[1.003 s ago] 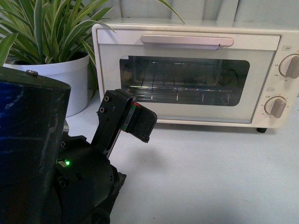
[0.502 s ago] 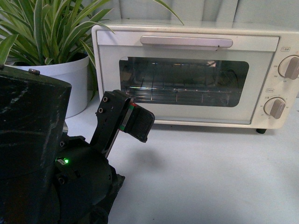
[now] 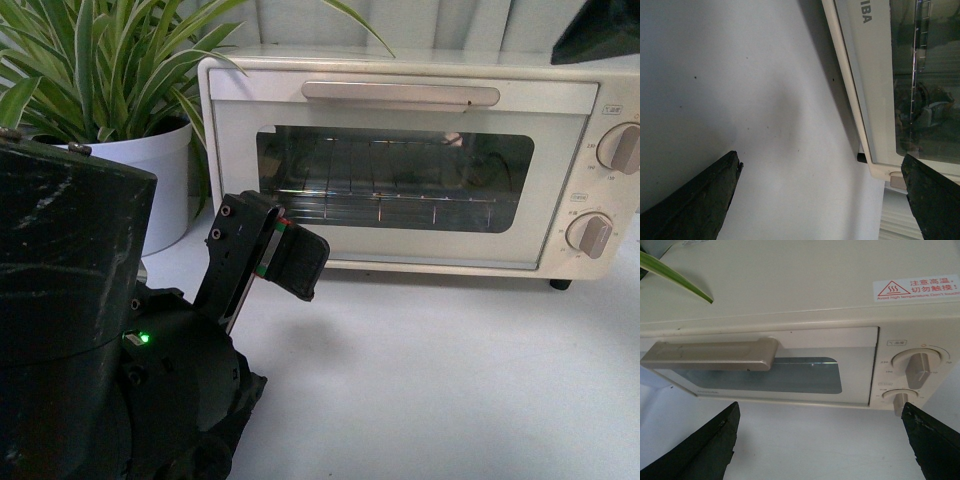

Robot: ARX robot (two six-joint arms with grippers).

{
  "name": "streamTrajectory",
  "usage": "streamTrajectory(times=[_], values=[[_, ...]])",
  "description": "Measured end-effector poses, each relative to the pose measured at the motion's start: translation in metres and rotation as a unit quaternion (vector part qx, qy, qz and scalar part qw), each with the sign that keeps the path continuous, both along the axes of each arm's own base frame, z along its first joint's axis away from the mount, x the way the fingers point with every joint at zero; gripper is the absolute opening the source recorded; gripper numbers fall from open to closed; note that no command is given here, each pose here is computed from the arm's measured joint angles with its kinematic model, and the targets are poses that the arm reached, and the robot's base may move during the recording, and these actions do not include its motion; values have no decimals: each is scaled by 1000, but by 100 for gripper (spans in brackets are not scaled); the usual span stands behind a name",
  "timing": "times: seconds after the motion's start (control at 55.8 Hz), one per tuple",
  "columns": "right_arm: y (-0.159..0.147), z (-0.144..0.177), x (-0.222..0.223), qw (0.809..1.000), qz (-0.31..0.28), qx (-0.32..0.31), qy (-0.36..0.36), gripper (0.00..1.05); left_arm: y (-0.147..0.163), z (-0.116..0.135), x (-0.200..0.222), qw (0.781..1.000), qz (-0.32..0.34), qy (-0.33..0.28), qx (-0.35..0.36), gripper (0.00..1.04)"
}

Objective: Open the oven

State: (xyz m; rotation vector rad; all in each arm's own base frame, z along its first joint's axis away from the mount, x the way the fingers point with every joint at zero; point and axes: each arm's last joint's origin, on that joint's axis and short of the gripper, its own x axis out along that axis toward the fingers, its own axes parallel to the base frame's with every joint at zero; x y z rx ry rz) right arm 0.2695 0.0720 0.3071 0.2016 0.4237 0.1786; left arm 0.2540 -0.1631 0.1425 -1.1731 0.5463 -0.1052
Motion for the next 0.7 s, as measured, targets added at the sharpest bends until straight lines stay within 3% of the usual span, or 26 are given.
streamTrajectory(times=[0.699], values=[[24, 0, 44, 998, -51, 2, 33, 95, -3, 2, 8, 1000, 0, -2, -10, 98]])
